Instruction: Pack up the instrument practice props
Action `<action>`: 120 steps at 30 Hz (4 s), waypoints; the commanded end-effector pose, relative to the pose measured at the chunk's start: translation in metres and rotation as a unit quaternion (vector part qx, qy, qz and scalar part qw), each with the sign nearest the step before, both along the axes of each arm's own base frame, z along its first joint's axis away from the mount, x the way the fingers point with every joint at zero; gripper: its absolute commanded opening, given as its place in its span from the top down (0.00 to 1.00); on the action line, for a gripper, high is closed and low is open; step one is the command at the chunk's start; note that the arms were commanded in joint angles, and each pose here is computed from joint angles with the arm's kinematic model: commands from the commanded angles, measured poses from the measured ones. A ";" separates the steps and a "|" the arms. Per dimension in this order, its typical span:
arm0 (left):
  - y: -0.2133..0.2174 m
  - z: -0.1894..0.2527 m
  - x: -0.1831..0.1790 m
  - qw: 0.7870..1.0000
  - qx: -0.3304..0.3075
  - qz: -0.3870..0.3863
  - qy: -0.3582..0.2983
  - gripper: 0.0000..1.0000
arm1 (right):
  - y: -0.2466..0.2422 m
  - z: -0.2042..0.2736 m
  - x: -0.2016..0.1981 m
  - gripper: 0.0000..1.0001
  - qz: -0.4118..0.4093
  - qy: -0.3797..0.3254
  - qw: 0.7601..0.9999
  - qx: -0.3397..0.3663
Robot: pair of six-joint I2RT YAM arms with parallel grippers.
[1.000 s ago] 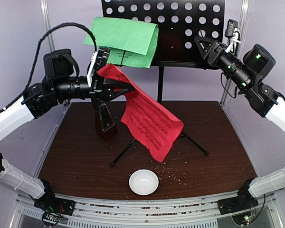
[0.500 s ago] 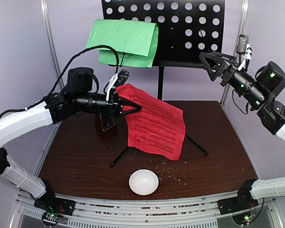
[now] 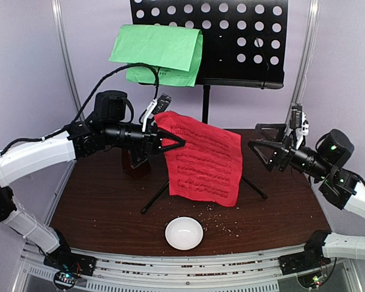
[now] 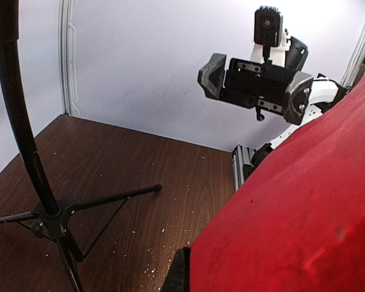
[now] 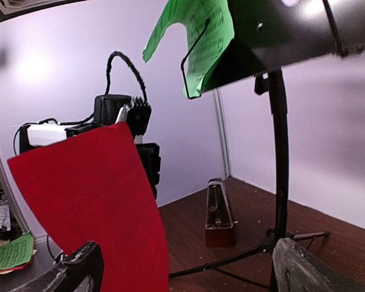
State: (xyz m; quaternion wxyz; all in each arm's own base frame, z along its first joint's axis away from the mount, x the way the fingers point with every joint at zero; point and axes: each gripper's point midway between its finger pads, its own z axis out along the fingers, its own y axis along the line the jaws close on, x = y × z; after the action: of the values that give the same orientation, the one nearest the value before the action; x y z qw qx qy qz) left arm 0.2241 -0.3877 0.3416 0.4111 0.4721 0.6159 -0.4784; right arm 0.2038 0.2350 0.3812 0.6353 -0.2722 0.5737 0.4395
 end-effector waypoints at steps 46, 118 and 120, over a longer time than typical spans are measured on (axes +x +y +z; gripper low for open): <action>0.063 0.016 0.044 0.989 -0.080 0.126 -0.004 0.21 | -0.136 -0.186 0.140 1.00 -0.358 0.344 0.868 0.027; 0.077 -0.140 0.080 0.975 -0.008 0.215 0.053 0.34 | -0.077 -0.125 0.100 0.15 -0.250 0.161 0.950 0.092; 0.059 -0.147 0.086 0.977 0.004 0.207 0.054 0.34 | -0.082 -0.122 0.097 0.14 -0.260 0.154 0.949 0.092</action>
State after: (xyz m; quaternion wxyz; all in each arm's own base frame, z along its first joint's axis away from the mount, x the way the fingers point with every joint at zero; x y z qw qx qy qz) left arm 0.2935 -0.2982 0.1740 0.4268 0.2828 0.7565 -0.4069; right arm 0.3075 0.1646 0.2487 0.6263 0.0097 0.6893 0.3641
